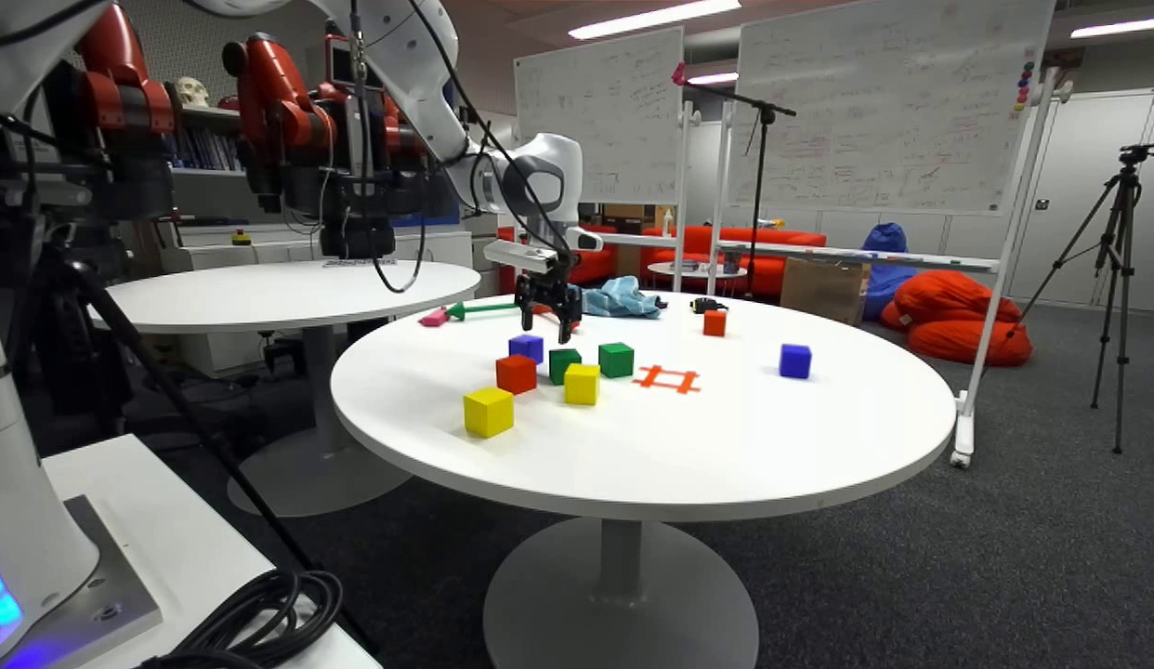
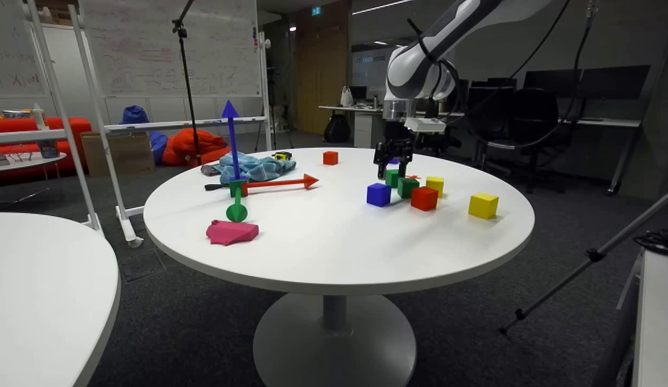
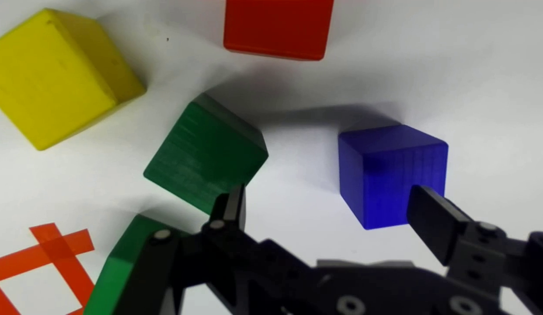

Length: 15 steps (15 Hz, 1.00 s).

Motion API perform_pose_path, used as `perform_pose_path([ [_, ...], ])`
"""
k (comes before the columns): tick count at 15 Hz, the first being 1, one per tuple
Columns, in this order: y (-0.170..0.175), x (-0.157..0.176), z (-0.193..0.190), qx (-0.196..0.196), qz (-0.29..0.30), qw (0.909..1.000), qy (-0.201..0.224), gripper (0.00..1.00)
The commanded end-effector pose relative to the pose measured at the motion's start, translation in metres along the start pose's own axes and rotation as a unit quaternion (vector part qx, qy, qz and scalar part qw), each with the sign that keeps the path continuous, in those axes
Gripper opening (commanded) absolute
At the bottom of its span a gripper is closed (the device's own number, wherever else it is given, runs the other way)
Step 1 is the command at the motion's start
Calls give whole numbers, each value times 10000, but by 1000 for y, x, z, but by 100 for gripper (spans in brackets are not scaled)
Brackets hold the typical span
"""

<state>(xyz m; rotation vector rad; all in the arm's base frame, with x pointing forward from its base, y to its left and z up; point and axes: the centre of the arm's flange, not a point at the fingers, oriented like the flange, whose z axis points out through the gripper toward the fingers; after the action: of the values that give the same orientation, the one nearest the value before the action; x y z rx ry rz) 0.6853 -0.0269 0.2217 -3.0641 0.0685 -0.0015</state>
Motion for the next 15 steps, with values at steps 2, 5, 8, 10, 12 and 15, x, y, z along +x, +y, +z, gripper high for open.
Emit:
perform_pose_path([
  [2,0,0,2,1,1,10000,-11,100],
  [5,1,4,3,33,-79,9999,-82,100],
  [8,-1,6,4,-4,-95,9999,-135,100],
  [10,-5,7,1,-49,-114,9998,-149,100],
  [12,-9,8,-6,-84,-138,9998,-106,100],
  [15,-18,13,-18,-188,-240,9995,2,100],
])
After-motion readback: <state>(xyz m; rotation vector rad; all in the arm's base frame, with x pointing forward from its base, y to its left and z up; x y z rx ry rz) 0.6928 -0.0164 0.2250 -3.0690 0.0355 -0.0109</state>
